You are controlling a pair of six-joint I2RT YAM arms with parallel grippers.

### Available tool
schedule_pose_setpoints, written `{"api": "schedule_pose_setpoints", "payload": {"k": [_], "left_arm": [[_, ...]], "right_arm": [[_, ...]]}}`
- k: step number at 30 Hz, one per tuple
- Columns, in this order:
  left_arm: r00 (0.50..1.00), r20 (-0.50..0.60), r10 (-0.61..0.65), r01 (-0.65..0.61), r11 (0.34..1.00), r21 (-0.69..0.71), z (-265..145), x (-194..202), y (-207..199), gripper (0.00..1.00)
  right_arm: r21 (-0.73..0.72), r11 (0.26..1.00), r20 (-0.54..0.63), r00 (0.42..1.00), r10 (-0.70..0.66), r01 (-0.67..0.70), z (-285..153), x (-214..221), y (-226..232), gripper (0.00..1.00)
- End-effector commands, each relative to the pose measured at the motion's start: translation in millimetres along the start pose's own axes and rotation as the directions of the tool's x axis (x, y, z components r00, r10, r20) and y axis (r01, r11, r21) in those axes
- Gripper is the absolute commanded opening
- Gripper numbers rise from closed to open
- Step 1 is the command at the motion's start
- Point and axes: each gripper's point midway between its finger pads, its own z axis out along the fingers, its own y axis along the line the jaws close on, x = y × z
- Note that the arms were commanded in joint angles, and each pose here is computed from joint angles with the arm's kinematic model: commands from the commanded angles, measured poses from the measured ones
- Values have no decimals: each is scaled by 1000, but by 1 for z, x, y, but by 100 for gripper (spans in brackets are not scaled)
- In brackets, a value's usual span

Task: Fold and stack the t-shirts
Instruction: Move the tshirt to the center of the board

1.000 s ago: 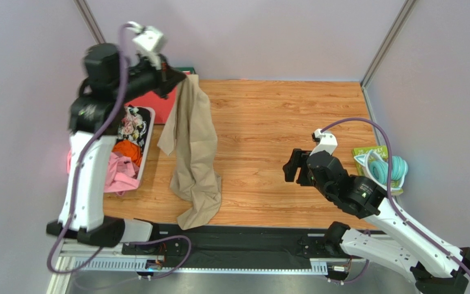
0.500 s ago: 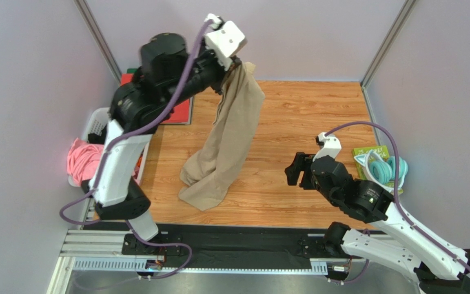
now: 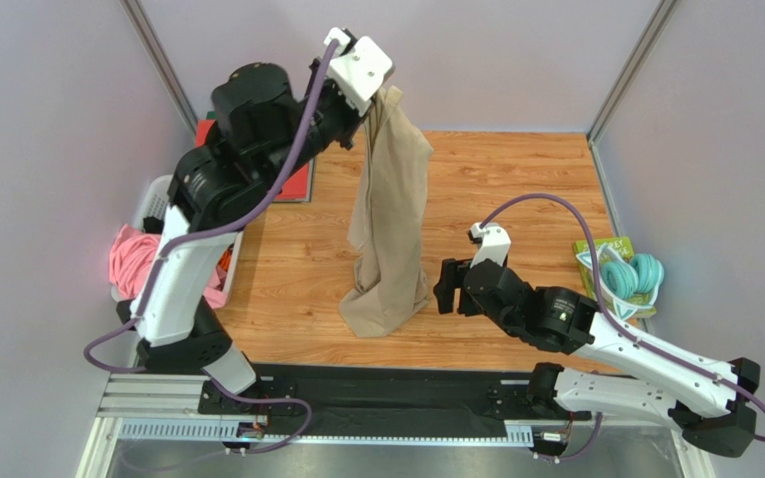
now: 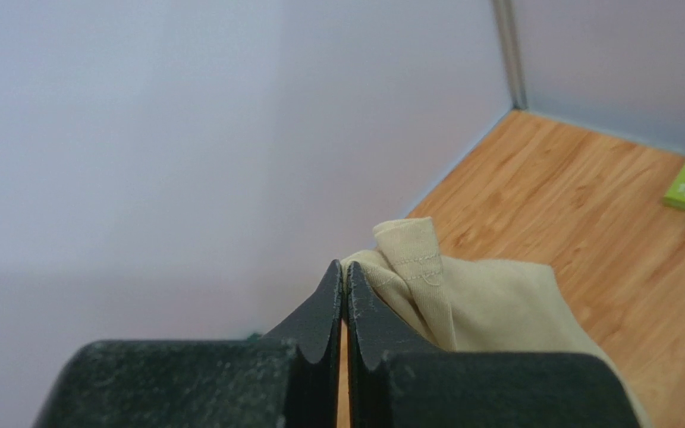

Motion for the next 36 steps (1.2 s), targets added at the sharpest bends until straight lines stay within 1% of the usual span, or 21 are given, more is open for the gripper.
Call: {"api": "schedule_pose_setpoints", "payload": {"k": [1,2,3,4,5,6,9,10,12,13,15,16,18,20,24,27,29,30,32,36], "left_arm": [[995,-73,-72,52,968,-244,-6,33,79,0],[993,-81,-89,65,964,-260,-13,40,89,0],[987,-116,-108,66,944,-322,-18,59,111,0],[978,-160,-130,70,939,-338,-12,82,115,0],[978,-154,-140,75,927,-367,-22,86,125,0],[972,-175,-158,72,907,-416,-29,101,144,0],[958,-219,-187,77,899,-431,-37,121,154,0],[953,-242,-184,67,904,-422,-37,128,152,0],[959,-223,-177,78,916,-394,-41,122,145,0],[958,-224,-180,83,920,-384,-41,125,142,0],[959,-218,-182,87,919,-384,-45,122,141,0],[958,-223,-181,85,920,-383,-46,124,140,0],[954,-239,-179,80,924,-374,-46,130,137,0],[956,-238,-174,76,925,-371,-50,129,135,0],[953,-250,-169,68,926,-370,-55,135,132,0],[951,-256,-174,73,930,-360,-58,140,126,0],[950,-256,-177,76,930,-359,-61,142,124,0],[948,-262,-183,81,930,-358,-61,146,122,0],[946,-264,-188,86,930,-356,-61,149,120,0],[943,-272,-193,89,931,-354,-63,155,116,0]], "right_arm": [[-45,998,74,996,53,-50,-4,-21,16,78],[-58,997,70,996,49,-45,-5,-20,18,78],[-70,996,72,996,53,-48,-4,-20,20,78],[-78,996,70,996,52,-47,-4,-19,21,79],[-92,995,57,997,44,-38,-3,-16,24,80],[-102,994,49,998,35,-30,-2,-12,25,80],[-130,991,2,1000,13,-13,7,-1,36,80],[-132,991,-28,1000,-8,4,14,7,41,80],[-170,985,-68,997,-31,19,22,19,58,81],[-154,987,-108,992,-64,47,34,32,64,82],[-174,981,-145,983,-117,91,40,46,81,83],[-176,978,-149,979,-138,111,44,45,91,84],[-153,975,-202,960,-193,164,59,63,98,84],[-185,968,-217,954,-206,167,67,68,113,84],[-238,957,-211,952,-220,169,77,68,133,84],[-253,945,-224,939,-263,204,90,72,147,85],[-296,931,-223,932,-284,213,93,67,165,84],[-291,929,-244,921,-303,229,102,75,169,84],[-316,917,-254,910,-328,242,107,78,179,84],[-342,903,-236,906,-350,260,118,69,200,82]]}}
